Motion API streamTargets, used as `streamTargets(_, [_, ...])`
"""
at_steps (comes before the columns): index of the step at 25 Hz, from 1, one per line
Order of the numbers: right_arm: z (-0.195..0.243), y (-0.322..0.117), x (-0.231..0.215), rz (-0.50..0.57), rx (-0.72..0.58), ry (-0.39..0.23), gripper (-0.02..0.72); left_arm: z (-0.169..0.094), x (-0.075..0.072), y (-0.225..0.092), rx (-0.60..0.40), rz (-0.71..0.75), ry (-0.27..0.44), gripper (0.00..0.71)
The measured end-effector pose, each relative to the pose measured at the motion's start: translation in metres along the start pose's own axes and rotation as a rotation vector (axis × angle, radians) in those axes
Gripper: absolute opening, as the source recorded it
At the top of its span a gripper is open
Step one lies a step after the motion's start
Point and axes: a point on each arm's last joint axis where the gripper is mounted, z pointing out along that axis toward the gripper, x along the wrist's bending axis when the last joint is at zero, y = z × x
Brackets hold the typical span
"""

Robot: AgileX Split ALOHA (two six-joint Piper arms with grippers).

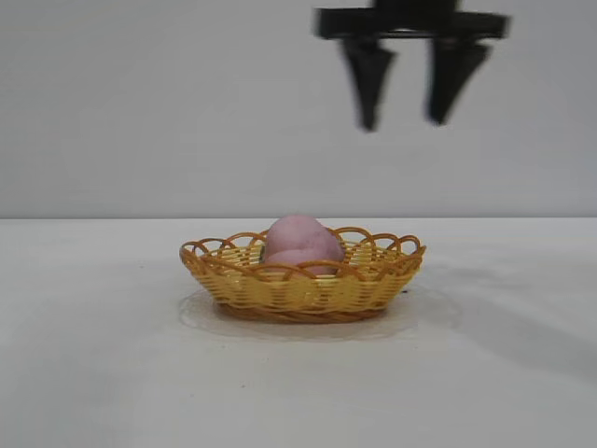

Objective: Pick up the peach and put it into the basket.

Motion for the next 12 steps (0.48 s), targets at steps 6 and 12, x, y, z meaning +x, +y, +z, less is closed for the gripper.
streamTargets(6, [0.029,-0.009,-0.074,0.189,0.066,-0.049,0.468,0.000,0.000,0.000,0.000,0.000,0.000,0.000])
streamTargets(12, [0.042,-0.035,-0.093,0.239,0.118,-0.059,0.468,0.000,0.000,0.000,0.000,0.000,0.000,0.000])
